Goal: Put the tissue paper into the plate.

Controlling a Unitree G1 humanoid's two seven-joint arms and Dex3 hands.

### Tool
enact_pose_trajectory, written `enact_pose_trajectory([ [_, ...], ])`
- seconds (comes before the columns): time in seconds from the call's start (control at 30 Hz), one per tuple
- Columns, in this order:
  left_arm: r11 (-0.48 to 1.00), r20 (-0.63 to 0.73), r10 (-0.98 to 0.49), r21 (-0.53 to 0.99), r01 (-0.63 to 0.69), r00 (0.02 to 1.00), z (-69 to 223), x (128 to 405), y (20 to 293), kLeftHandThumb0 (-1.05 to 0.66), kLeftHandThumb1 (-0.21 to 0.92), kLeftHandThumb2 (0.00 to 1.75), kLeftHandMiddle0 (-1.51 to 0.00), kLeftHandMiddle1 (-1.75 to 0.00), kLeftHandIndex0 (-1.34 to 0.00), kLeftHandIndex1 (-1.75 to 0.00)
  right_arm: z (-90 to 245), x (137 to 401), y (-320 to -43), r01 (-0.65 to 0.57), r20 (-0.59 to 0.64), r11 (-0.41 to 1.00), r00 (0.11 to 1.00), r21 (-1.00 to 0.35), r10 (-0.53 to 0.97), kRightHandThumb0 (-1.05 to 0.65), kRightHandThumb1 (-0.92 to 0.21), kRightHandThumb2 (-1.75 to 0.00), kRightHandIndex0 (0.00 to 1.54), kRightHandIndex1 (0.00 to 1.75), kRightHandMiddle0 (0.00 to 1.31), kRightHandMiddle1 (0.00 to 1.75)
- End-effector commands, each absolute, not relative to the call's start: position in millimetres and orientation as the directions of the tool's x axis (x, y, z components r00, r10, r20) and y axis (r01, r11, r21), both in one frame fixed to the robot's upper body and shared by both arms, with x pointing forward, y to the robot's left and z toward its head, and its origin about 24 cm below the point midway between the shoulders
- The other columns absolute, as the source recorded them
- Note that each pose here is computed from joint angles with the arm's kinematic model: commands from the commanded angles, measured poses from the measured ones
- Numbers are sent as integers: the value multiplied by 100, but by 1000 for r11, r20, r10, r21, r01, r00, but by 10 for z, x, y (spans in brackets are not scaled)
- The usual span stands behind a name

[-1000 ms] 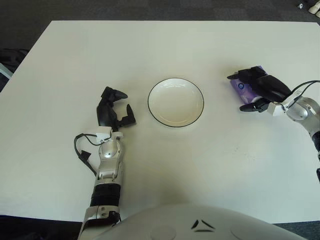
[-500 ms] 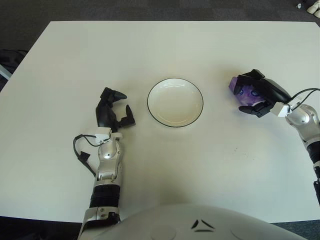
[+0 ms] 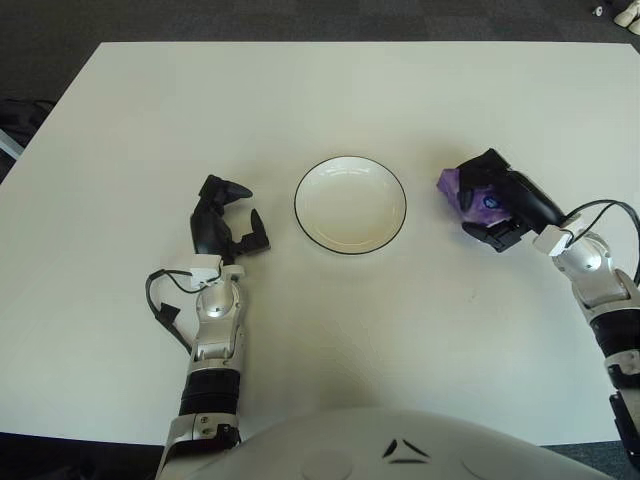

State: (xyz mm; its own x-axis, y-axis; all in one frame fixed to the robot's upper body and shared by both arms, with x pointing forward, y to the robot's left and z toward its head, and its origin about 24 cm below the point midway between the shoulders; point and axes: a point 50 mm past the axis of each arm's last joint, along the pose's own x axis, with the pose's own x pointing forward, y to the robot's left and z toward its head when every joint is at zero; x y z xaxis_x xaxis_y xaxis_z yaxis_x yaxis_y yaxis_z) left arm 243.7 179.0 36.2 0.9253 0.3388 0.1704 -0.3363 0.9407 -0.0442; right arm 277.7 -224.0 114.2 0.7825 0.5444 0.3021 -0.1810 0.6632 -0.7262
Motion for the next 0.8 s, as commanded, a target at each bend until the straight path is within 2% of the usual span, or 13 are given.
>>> enact_pose_trajectory([
  [0.0,927,-13,376,10,-376,927,-43,2210,1843,-1,6,162,-76,-175,-61,-175,1025,2720,-2178,-238,296,733,803,-637,518,-57,-10,-159,140,175,79,175],
  [0.2,927,-6,375,9,-375,927,-42,2210,1851,-1,6,162,-76,-175,-61,-175,1048,2670,-2144,-199,388,830,811,-521,438,-58,-7,-162,140,175,81,175],
  [0.47,929,-3,369,6,-369,929,-45,2209,1860,-1,13,154,-68,-175,-58,-175,1090,2595,-2065,-109,537,898,768,-426,348,-59,-7,-163,142,175,82,175],
  [0.6,929,-3,371,5,-371,929,-47,2210,1862,-1,14,153,-67,-175,-57,-175,1095,2592,-2042,-126,553,920,766,-372,328,-59,-6,-163,142,175,82,175],
  [0.77,928,-8,373,2,-373,928,-53,2220,1860,-1,12,155,-69,-175,-58,-175,1146,2612,-1993,-221,557,937,758,-272,340,-61,-4,-166,141,175,85,175],
])
